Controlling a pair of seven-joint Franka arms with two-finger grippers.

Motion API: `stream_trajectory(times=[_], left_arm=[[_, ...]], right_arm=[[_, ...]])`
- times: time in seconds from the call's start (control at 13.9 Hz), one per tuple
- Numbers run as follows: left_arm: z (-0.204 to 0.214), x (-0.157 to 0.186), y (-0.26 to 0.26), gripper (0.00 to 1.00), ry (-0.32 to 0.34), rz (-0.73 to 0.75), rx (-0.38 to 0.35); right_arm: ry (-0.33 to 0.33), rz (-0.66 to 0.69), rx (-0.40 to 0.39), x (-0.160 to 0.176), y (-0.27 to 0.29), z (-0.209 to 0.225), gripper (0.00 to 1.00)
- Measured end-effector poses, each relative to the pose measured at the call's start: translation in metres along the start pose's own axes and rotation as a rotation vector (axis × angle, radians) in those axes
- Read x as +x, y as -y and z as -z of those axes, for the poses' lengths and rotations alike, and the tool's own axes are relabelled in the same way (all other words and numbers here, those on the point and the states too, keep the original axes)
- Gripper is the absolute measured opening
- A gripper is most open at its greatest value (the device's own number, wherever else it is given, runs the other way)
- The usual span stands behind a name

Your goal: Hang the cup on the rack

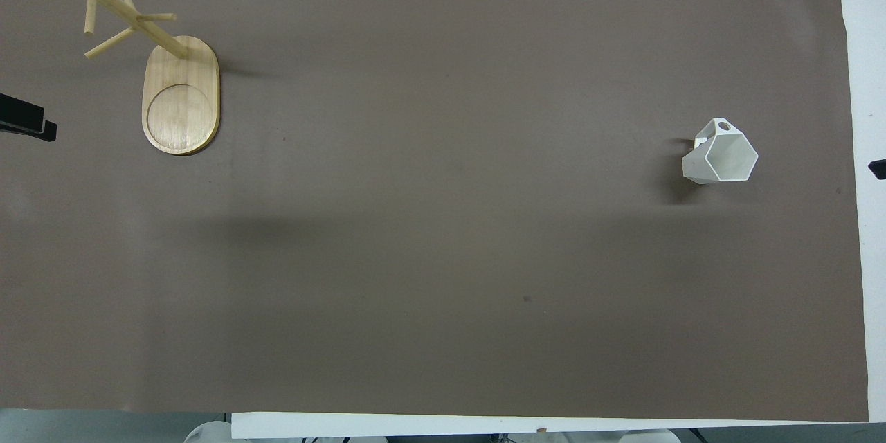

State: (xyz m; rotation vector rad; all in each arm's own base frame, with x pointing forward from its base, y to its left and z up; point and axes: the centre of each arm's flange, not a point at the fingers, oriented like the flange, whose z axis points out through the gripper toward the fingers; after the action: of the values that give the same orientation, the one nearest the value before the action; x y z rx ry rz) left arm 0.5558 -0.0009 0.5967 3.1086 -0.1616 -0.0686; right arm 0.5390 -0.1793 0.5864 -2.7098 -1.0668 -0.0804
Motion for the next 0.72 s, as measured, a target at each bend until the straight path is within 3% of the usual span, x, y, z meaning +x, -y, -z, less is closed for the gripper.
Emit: stream_trajectory(times=[0.29, 0.36, 0.72], left_arm=[[0.000, 0.000, 0.000, 1.00, 0.000, 0.000, 0.000], [0.000, 0.000, 0.000, 1.00, 0.000, 0.000, 0.000], [0.000, 0.000, 0.000, 1.00, 0.000, 0.000, 0.000]], right_arm=[[-0.258, 0.351, 0.169, -0.053, -0.100, -0.073, 1.00], [-0.350, 0.423, 0.224, -0.062, -0.117, -0.098, 1.00], [-0.720, 0.625, 0.412, -0.109, -0.171, -0.239, 1.00]])
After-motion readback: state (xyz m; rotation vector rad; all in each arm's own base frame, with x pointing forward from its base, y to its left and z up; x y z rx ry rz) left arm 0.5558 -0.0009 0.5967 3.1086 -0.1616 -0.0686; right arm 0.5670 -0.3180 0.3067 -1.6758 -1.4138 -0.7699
